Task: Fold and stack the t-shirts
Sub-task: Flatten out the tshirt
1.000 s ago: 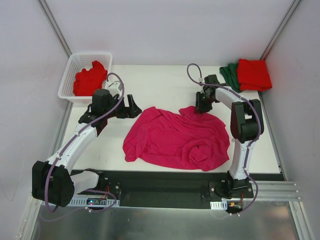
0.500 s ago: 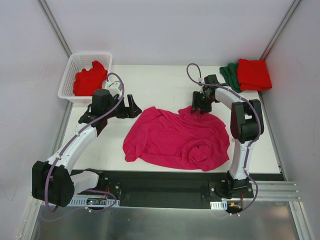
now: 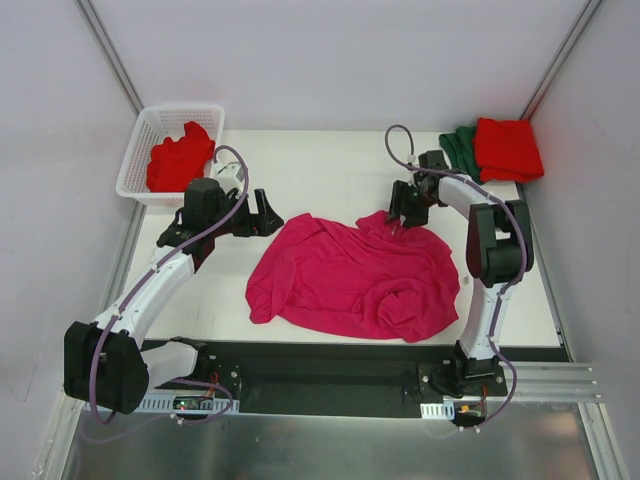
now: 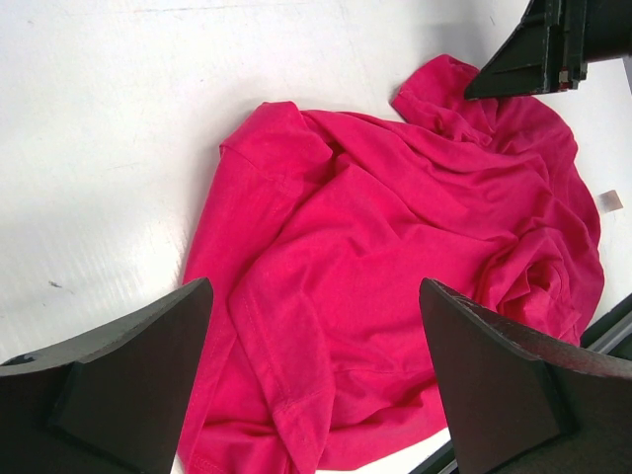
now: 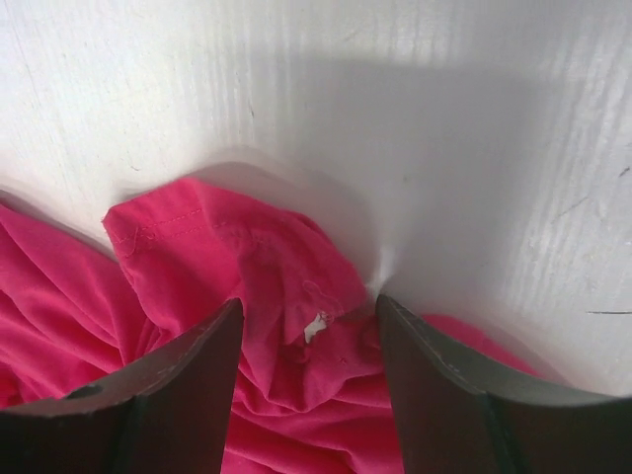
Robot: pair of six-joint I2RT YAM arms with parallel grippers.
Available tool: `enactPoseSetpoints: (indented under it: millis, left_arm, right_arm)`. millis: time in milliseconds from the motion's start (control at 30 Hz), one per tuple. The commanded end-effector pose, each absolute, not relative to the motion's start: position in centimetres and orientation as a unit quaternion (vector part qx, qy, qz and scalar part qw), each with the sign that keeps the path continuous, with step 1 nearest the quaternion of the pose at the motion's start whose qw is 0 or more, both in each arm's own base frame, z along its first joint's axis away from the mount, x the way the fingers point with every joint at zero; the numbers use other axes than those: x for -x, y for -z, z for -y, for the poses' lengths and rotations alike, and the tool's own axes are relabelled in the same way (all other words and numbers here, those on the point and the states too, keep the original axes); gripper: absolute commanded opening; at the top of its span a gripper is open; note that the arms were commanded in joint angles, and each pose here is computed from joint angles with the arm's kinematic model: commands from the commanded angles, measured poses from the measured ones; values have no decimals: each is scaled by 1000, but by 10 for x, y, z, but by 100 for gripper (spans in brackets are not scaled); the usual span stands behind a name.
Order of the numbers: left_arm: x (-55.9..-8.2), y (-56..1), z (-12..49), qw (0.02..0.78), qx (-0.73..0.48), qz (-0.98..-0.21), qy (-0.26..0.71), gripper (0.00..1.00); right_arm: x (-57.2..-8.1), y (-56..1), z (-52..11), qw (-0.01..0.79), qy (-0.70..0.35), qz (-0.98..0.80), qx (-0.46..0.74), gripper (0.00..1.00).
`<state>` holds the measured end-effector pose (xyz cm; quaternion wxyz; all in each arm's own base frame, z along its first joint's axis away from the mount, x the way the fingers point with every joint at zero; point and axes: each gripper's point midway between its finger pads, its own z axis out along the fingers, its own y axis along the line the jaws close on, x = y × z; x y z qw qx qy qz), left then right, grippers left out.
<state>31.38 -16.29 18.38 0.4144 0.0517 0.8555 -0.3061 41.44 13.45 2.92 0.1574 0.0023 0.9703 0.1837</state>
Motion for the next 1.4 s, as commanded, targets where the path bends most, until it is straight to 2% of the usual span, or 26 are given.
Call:
enactPoseSetpoints:
  millis: [0,400,600,867,1133,1233,1300,1367]
  left_arm:
    - [-316,-199,166,432,-66,-844,313,86]
    - [-317,-199,167,430,-69,-844,313,86]
    - [-317,-198,167,429,-70,-845,313,86]
    - [-317,-195,167,427,-70,-846,311,86]
    - [-317,-193,166,427,-69,-847,308,86]
    - [-317,-192,166,426,-69,-848,308,86]
    - [-318,-192,165,427,-69,-848,306,90]
    - [-321,-191,163,429,-63,-850,298,99]
  right_arm:
    - [-416,-46,-131,173,-210,-962,-25,60]
    - [-424,-50,-134,181,-278,-940,-78,59]
    - [-432,-53,-135,185,-324,-920,-123,54]
    - [-431,-49,-131,186,-316,-922,-127,49]
    - [-429,-46,-130,181,-315,-923,-127,35]
    - [-429,-44,-131,180,-316,-923,-126,22]
    - [-429,-43,-130,179,-315,-924,-126,14]
    - [-429,-43,-131,179,-316,-924,-124,11]
